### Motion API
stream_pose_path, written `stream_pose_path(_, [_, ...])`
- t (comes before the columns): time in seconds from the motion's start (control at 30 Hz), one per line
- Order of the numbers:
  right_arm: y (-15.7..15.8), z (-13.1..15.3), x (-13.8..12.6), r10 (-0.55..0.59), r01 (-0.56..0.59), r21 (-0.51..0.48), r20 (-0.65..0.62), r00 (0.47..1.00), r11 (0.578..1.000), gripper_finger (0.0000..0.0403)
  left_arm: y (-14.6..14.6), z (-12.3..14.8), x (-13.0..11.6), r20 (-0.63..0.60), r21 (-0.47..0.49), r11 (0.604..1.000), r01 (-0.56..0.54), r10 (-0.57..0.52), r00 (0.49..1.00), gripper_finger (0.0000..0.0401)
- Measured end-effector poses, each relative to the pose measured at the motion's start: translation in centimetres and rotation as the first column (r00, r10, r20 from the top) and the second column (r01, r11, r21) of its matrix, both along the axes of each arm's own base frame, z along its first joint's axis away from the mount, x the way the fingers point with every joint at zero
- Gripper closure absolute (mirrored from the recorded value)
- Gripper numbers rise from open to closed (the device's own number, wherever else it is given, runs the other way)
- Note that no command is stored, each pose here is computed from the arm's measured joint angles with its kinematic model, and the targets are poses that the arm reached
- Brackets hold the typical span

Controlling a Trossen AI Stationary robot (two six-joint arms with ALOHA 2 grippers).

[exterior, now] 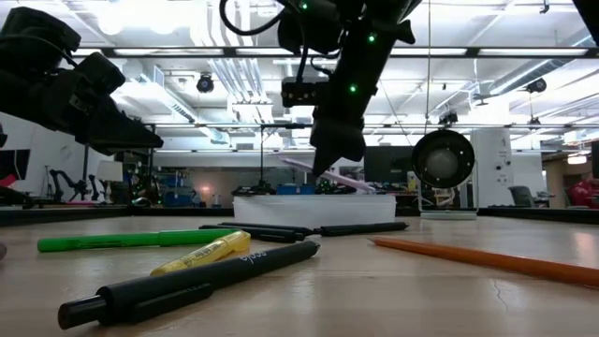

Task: Pick & place school supplies into a supply box
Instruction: Put the purple pen into the supply box, then put the black pen into the supply box

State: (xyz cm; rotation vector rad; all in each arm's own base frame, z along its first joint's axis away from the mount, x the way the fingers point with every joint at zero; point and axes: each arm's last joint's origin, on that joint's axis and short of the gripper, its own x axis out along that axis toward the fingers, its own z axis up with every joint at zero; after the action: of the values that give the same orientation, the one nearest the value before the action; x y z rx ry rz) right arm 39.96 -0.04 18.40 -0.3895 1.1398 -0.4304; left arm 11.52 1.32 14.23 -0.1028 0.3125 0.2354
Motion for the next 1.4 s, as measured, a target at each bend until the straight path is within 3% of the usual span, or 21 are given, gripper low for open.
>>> stream_pose_path(0.6, [-0.6, -0.4, -0.1, -0.005, 0.005, -0.001, -0.003, 1.000, 1.000, 0.0334, 0.0, 0.0, 0.0, 0.000, 0.000, 1.000, 0.000, 0.000, 1.000, 0.0332])
stream_pose_path(0.93, [-0.6, -0.4, -0.1, 0.071, -0.073, -0.032, -0.057, 0.996, 0.997, 0.0332, 0.0, 0.0, 0.0, 0.000, 0.000, 1.000, 0.000, 0.000, 1.000, 0.0332])
stream_pose_path(1.4, [-0.5, 1.1, -0.8, 0.085, -0.086, -0.024, -0.048, 0.995, 0.996, 0.0330, 0.0, 0.0, 0.0, 0.000, 0.000, 1.000, 0.000, 0.000, 1.000, 0.0332])
